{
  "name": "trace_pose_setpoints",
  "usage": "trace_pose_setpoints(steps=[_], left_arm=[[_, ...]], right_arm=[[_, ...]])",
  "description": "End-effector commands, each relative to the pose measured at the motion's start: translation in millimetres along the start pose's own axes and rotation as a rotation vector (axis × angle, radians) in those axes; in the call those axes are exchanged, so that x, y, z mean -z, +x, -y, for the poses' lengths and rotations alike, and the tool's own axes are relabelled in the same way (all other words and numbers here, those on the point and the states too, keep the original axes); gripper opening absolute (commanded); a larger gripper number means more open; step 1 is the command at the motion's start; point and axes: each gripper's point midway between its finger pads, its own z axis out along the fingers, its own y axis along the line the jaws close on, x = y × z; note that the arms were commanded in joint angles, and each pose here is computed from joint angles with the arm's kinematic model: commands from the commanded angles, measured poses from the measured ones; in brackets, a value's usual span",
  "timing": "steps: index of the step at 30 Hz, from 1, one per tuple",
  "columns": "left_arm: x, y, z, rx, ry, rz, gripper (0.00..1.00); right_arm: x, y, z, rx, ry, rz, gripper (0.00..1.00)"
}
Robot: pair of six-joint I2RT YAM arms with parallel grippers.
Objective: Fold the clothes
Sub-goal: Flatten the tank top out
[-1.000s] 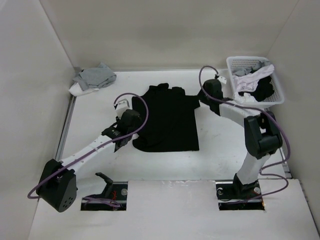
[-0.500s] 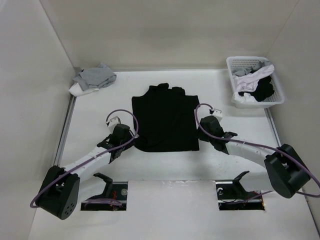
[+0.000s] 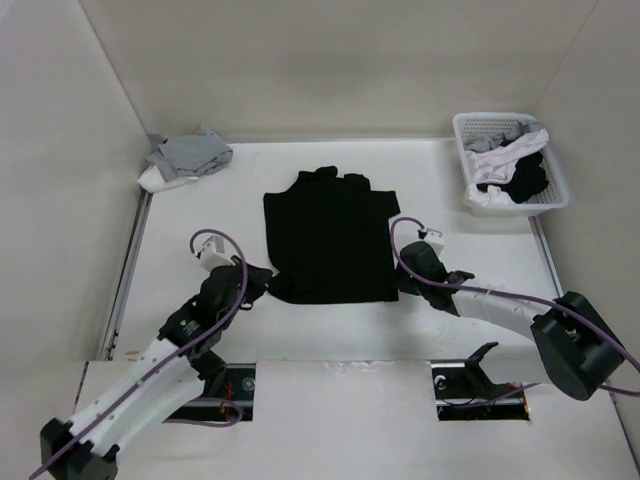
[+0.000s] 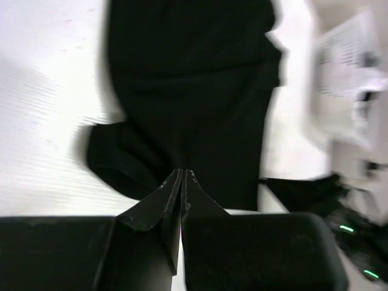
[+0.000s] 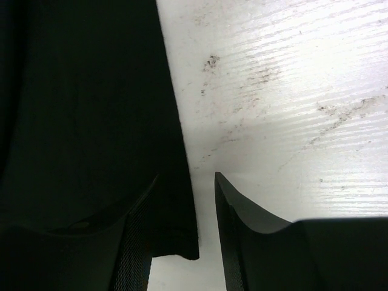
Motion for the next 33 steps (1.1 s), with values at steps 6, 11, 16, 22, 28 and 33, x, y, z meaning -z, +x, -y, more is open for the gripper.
trace_pose_setpoints(steps=[6, 11, 16, 22, 28, 33], left_arm=[[22, 12, -46, -0.106, -0.268, 0.063, 0.25], [-20, 16, -39, -0.234, -0.297, 0.074, 0.45], [-58, 23, -58, -0.202, -0.298, 0.008, 0.46], [-80, 17, -67, -0.163, -0.253, 0.017, 0.46], [-89, 29, -57, -0.139, -0.172, -0.043, 0.44], [-73, 19, -65, -0.084, -0.162, 0.006, 0.39]], right_arm=[[13, 1, -6, -0.005, -0.02, 0.018, 0.52], [25, 4, -2, -0.007, 0.016, 0.01, 0.46], [34, 14, -2, -0.032, 0.006, -0.009, 0.45], [30, 18, -6, -0.031, 0.0, -0.027, 0.45], [28, 24, -10, -0.011, 0.004, -0.051, 0.43], [31, 24, -13, -0.03, -0.008, -0.045, 0.46]])
